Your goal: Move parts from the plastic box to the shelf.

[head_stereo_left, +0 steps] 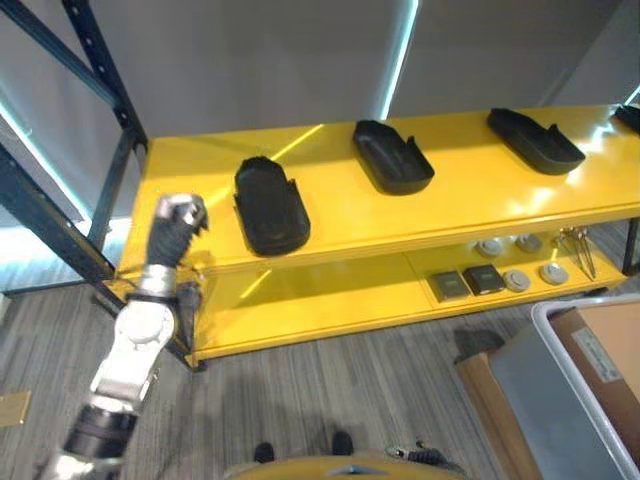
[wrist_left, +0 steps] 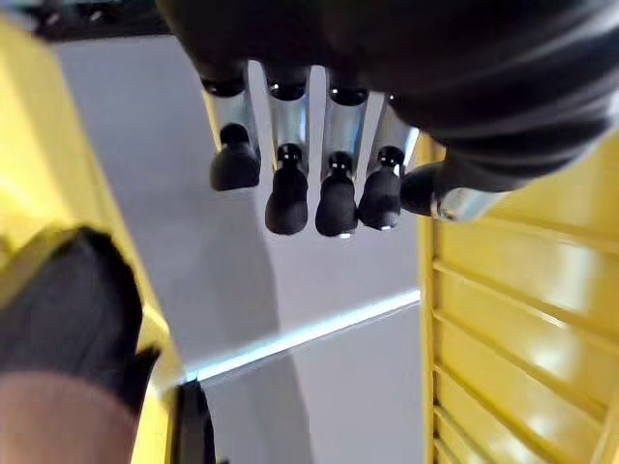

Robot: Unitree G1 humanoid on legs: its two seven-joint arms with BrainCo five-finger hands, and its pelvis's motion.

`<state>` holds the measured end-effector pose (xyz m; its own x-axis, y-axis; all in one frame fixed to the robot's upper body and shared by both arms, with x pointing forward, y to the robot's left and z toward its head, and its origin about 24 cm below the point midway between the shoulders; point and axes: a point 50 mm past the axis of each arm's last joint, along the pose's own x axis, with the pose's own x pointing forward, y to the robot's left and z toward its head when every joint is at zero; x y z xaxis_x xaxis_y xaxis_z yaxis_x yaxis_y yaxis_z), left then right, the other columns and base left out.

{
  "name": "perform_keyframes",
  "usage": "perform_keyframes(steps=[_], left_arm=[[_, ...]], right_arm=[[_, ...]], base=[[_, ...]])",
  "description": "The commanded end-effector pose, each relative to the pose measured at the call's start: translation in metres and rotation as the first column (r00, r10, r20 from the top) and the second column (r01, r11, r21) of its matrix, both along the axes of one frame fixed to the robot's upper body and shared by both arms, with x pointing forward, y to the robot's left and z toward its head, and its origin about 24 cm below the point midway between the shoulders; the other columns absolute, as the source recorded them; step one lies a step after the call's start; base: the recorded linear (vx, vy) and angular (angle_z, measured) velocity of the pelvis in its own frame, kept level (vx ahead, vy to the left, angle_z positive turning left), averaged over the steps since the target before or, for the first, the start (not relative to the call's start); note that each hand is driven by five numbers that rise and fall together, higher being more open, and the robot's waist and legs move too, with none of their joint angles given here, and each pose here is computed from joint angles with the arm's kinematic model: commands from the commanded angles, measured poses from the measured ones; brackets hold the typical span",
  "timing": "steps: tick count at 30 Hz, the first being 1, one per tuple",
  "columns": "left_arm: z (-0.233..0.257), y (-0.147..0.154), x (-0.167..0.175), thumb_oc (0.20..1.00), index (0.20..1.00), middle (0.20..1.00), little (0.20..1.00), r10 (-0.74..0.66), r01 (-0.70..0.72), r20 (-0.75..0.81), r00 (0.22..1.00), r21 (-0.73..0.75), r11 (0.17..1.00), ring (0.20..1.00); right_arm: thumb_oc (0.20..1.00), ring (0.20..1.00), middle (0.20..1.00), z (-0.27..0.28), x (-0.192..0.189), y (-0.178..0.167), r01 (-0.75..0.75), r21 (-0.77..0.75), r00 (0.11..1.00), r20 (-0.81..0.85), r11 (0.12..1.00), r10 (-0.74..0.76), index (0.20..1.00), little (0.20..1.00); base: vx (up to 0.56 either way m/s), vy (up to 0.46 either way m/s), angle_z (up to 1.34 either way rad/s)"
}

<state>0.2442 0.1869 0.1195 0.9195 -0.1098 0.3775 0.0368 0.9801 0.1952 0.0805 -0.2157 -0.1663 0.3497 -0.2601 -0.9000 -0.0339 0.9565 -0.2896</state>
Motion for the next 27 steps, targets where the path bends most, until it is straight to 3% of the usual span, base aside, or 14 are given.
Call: perform_keyframes(steps=[1,5,11,27], left_arm=[[0.023,-0.020,0.009,0.200,0.200,0.200,0.200,-0.180,0.193,0.090,0.980,-0.156,0.969,0.200],[0.005,-0.038,0.003,0.200,0.200,0.200,0.200,-0.314,0.305,-0.007,0.950,-0.209,0.929,0.200],[-0.011,-0.051,0.010,0.200,0.200,0.200,0.200,-0.349,0.328,-0.084,0.933,-0.196,0.924,0.200],[0.008,-0.042,0.057,0.200,0.200,0.200,0.200,-0.121,0.116,-0.014,0.993,-0.194,0.974,0.200]], right_arm=[[1.000,1.000,1.000,0.000,0.010,0.009,-0.078,0.008,0.997,-0.002,0.997,0.078,1.000,1.000],[1.000,1.000,1.000,0.001,0.020,0.015,-0.087,0.019,0.996,0.035,0.996,0.086,1.000,1.000],[1.000,1.000,1.000,0.005,0.031,0.017,-0.107,0.010,0.991,0.079,0.994,0.105,1.000,1.000],[1.000,1.000,1.000,0.009,0.043,0.019,-0.141,-0.038,0.983,0.110,0.989,0.144,1.000,1.000]], base=[[0.00,0.000,0.00],[-0.02,0.005,-0.14],[-0.04,-0.003,-0.06],[-0.01,-0.008,-0.06]])
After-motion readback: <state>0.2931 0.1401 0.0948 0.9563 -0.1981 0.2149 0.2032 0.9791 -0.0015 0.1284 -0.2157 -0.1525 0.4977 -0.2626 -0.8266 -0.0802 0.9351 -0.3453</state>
